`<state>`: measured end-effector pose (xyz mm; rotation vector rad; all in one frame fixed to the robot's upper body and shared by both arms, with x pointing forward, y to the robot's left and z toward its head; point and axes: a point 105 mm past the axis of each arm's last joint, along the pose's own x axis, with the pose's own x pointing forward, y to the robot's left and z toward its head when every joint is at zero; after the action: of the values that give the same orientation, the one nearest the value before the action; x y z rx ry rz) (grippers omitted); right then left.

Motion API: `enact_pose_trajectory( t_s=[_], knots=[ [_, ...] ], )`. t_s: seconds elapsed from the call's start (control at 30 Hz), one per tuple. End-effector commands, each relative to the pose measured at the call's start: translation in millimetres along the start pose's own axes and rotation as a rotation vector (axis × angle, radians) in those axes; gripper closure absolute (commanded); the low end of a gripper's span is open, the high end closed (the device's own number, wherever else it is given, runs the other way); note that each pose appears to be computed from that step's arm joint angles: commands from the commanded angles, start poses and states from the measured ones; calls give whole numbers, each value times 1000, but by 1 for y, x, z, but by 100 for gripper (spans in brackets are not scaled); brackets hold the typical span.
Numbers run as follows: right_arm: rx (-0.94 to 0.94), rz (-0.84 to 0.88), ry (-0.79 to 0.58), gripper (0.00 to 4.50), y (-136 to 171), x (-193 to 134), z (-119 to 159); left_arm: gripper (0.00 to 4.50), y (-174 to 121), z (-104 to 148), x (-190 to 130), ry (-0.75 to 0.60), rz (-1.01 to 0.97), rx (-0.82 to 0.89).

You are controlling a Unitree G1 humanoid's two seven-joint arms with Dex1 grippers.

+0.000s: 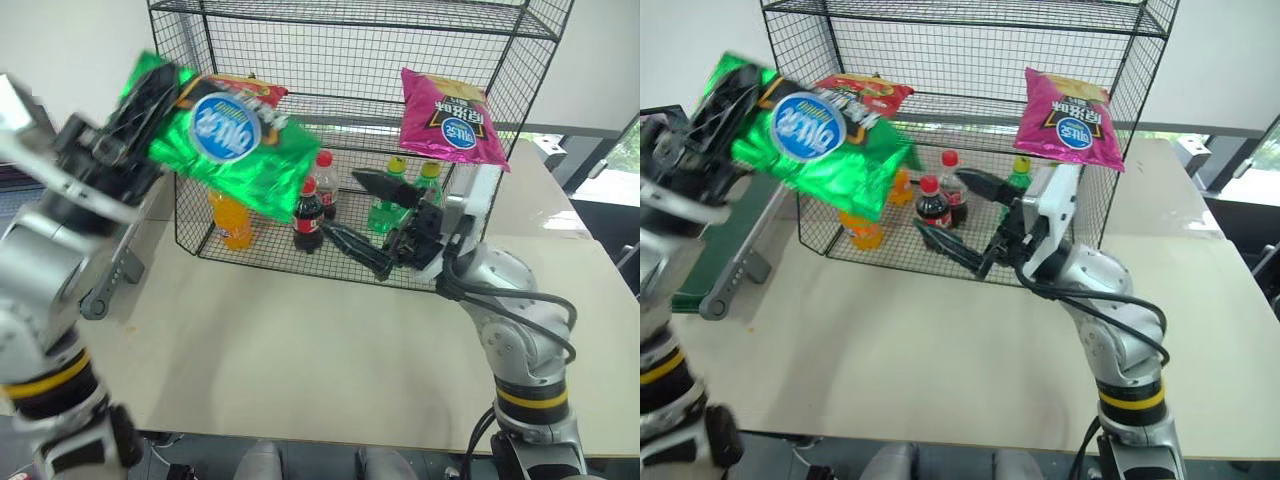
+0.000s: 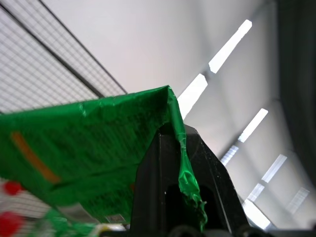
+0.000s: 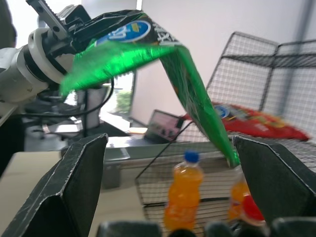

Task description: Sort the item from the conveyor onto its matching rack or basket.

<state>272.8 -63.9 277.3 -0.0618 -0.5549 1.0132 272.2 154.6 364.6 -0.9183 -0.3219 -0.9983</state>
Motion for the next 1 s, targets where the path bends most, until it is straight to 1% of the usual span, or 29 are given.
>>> enact_pose_trajectory(
  t_s=[0.03, 0.1, 0.2, 0.23, 0.3, 0.47, 0.5, 0.57, 0.63, 0.7, 0.87, 1.0],
  knots=[
    [-99, -92, -55, 0, -6, -4, 22, 443, -7, 0, 28, 41, -101, -72],
    [-126, -150, -69, 0, -10, -6, 28, 443, 10, 5, 45, 19, -86, -144],
    [-143, -189, -76, 0, -11, -8, 32, 443, 29, 3, 67, 3, -74, -172],
    [-147, -204, -73, 0, -10, -10, 32, 443, 36, -2, 82, -12, -89, -188],
    [-151, -220, -68, 0, -9, -11, 31, 443, 43, -10, 100, -22, -112, -201],
    [-155, -240, -56, 0, -8, -13, 29, 443, 37, -21, 119, -56, -215, -254],
    [-156, -242, -55, 0, -8, -13, 29, 443, 38, -23, 120, -57, -216, -261],
    [-157, -241, -54, 0, -8, -11, 29, 443, 56, -32, 118, -52, -148, -306],
    [-159, -237, -52, 0, -8, -11, 29, 443, 78, -46, 107, -28, -53, -341],
    [-163, -236, -47, 0, -9, -11, 29, 443, 92, -53, 95, -27, 37, -385],
    [-162, -237, -40, 0, -10, -11, 28, 443, 102, -54, 79, -55, 160, -442],
    [-152, -220, -39, 0, -9, -9, 26, 443, 109, -63, 72, -31, 282, -479]
  ],
)
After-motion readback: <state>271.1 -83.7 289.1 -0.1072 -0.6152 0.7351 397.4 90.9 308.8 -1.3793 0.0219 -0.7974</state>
